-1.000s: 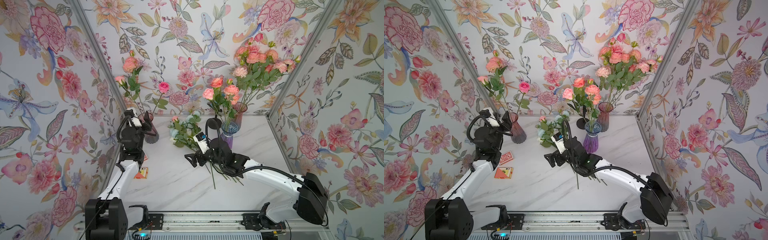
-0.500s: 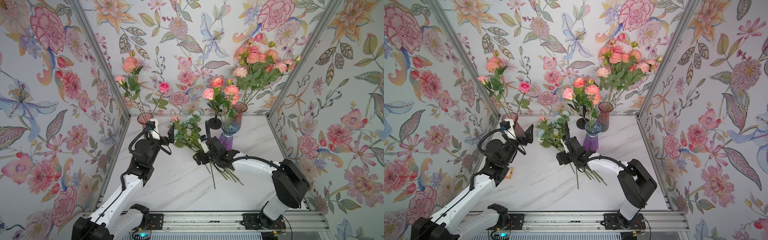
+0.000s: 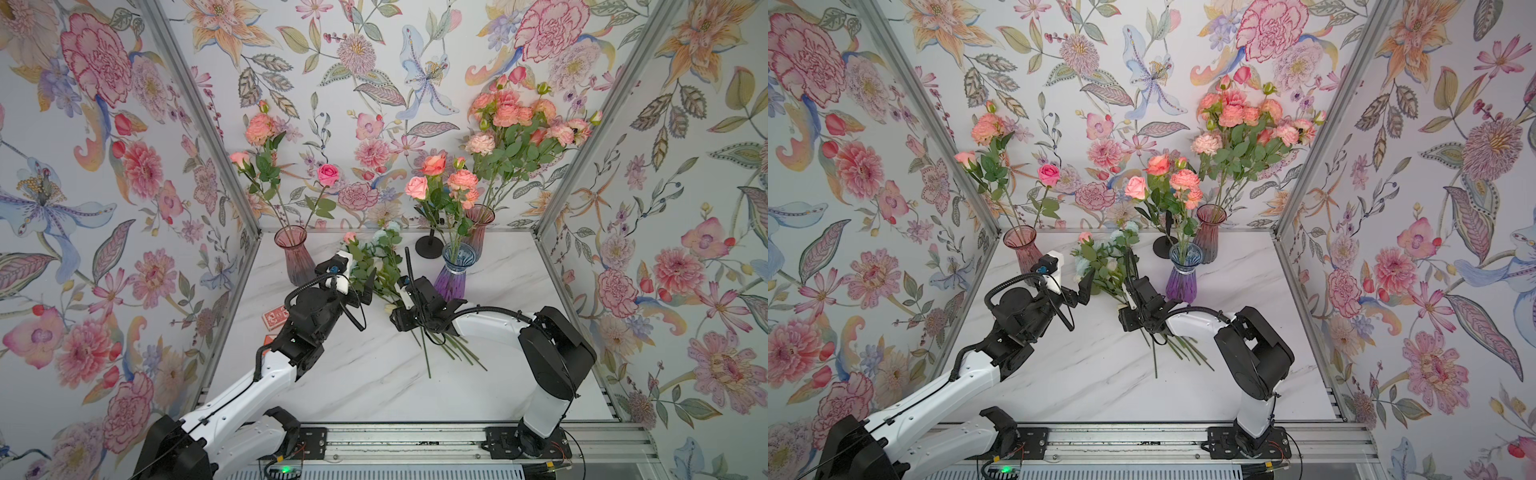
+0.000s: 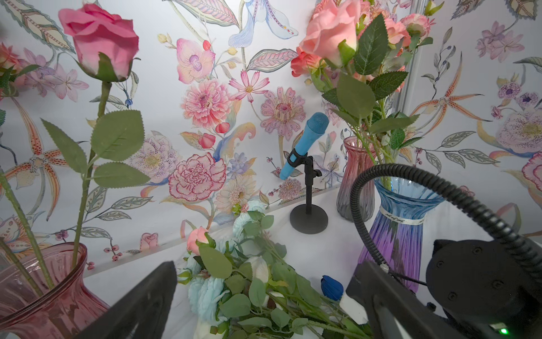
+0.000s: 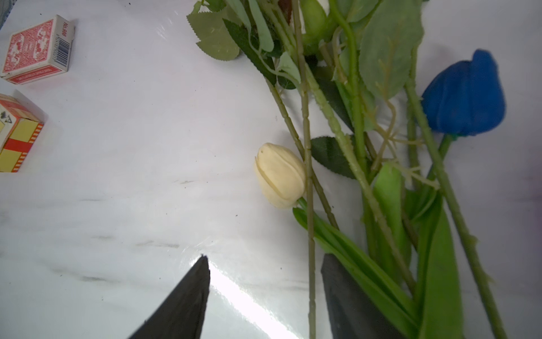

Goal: Place the pink flowers into the vase
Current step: Pick up the flower at the center of the board.

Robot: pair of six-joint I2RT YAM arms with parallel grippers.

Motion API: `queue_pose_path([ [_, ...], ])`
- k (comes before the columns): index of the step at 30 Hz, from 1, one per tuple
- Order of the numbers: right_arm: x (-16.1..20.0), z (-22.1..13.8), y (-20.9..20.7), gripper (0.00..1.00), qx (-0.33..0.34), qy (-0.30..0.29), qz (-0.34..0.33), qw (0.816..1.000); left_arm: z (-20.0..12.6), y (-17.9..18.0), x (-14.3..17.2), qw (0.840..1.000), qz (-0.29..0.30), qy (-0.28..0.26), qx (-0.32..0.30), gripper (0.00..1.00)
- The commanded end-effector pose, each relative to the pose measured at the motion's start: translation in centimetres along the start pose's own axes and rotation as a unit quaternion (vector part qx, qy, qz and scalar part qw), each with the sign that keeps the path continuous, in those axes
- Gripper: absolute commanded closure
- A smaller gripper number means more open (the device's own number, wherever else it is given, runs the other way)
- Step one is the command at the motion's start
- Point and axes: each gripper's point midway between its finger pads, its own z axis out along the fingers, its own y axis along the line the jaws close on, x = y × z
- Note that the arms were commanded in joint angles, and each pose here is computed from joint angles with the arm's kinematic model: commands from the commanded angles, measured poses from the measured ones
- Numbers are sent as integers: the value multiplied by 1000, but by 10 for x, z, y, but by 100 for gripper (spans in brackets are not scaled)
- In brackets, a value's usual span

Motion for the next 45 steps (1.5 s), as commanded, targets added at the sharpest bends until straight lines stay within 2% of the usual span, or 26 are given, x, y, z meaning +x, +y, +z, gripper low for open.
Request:
queue_pose_path([
  [1,17,1,-16,40,22,19,8,1000,-2,-2,-3,1000,4,-8,0,0],
  [6,28,4,-21,52,25,31,11,999,-1,-8,0,1000,6,-4,7,0],
  [11,31,6,-22,54,26,36,10,999,0,-10,3,1000,7,-1,10,0],
  [16,40,13,-27,63,32,49,12,998,2,-10,5,1000,10,3,8,0],
  [23,49,19,-29,68,35,60,17,997,3,-10,7,1000,9,6,6,0],
  [27,51,21,-29,75,34,64,17,997,3,-10,8,1000,9,7,6,0],
  [30,51,22,-29,85,35,65,19,997,4,-10,9,1000,8,8,5,0],
  [32,48,21,-28,91,33,62,22,997,4,-10,10,1000,7,9,5,0],
  [45,12,-8,-8,100,3,16,21,1000,7,-7,15,1000,11,17,-5,0],
])
